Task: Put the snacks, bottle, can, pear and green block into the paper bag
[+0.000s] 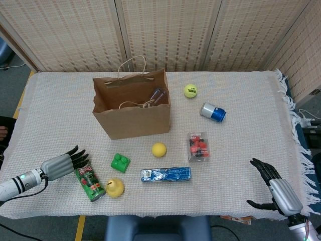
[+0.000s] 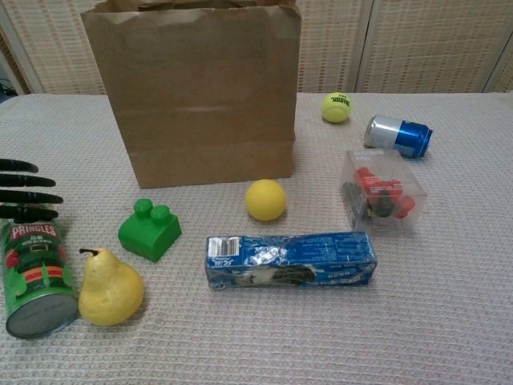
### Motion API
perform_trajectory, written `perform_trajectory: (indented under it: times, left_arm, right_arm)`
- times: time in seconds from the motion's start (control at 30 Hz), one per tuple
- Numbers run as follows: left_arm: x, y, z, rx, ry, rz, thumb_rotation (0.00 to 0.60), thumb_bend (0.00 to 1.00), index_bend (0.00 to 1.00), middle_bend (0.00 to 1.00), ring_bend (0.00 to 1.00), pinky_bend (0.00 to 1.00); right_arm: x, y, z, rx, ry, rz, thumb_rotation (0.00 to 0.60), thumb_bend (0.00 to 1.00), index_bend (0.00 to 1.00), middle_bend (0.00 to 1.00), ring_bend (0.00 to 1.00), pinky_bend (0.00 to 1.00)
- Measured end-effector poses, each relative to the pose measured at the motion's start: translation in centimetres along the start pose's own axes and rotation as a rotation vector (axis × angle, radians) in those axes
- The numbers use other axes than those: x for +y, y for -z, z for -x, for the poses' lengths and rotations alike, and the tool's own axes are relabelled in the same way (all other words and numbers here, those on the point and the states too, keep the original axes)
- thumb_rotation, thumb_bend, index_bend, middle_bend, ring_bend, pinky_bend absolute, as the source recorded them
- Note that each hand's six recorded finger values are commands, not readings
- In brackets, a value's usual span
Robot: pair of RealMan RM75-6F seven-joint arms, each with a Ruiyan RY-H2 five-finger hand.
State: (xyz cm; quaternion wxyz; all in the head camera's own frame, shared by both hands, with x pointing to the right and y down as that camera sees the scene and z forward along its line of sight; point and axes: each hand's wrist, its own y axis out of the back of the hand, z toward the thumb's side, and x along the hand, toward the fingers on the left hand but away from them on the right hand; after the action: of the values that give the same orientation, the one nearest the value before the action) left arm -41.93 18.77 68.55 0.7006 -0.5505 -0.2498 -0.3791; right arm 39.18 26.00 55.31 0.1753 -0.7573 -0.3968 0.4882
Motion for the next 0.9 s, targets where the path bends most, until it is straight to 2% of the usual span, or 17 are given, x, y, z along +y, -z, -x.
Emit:
perform_trajectory:
  times: [0.2, 0.3, 0.4, 0.47, 0.57, 0.73, 0.9]
  left_arm:
    - [-0.7, -2.0, -0.5, -0.049, -0.007, 0.032, 0.6, 0.36, 0.09, 0.02, 0.08, 0.29]
    - [-0.7, -2.4, -0.6, -0.052, -0.015, 0.053, 0.6, 0.39, 0.17, 0.1, 0.15, 0.38]
    - [-0.7, -2.7, -0.8, -0.058, -0.021, 0.076, 0.6, 0.51, 0.36, 0.32, 0.35, 0.57]
    - [-0.6, -3.0, -0.9, -0.068, -0.026, 0.081, 0.6, 0.59, 0.53, 0.52, 0.51, 0.69]
    - [-0.4, -3.1, -1.1, -0.077, -0.037, 0.077, 0.6, 0.65, 0.65, 0.65, 0.62, 0.76]
    - [0.1, -2.3, -1.1, -0.058, -0.065, 0.074, 0.6, 0.69, 0.69, 0.7, 0.66, 0.8]
    - [0.7, 0.1, -1.0, -0.009, -0.087, 0.054, 0.6, 0.7, 0.7, 0.71, 0.67, 0.81]
  right_arm:
    - [0.0, 0.0, 0.1, -0.004, 0.004, 0.0, 0.6, 0.01, 0.0, 0.0, 0.0, 0.0]
    - [0.0, 0.0, 0.1, -0.004, 0.004, 0.0, 0.6, 0.01, 0.0, 0.0, 0.0, 0.0]
    - [0.0, 0.0, 0.0, -0.003, 0.004, 0.001, 0.6, 0.01, 0.0, 0.0, 0.0, 0.0]
    - [0.1, 0.0, 0.0, -0.003, 0.005, 0.001, 0.6, 0.01, 0.0, 0.0, 0.0, 0.0]
    - [0.1, 0.0, 0.0, -0.001, 0.006, 0.002, 0.6, 0.01, 0.0, 0.0, 0.0, 0.0]
    - [0.1, 0.0, 0.0, -0.001, 0.006, 0.003, 0.6, 0.01, 0.0, 0.0, 0.0, 0.0]
    - [0.2, 0.0, 0.0, -0.001, 0.008, 0.006, 0.6, 0.01, 0.0, 0.0, 0.0, 0.0]
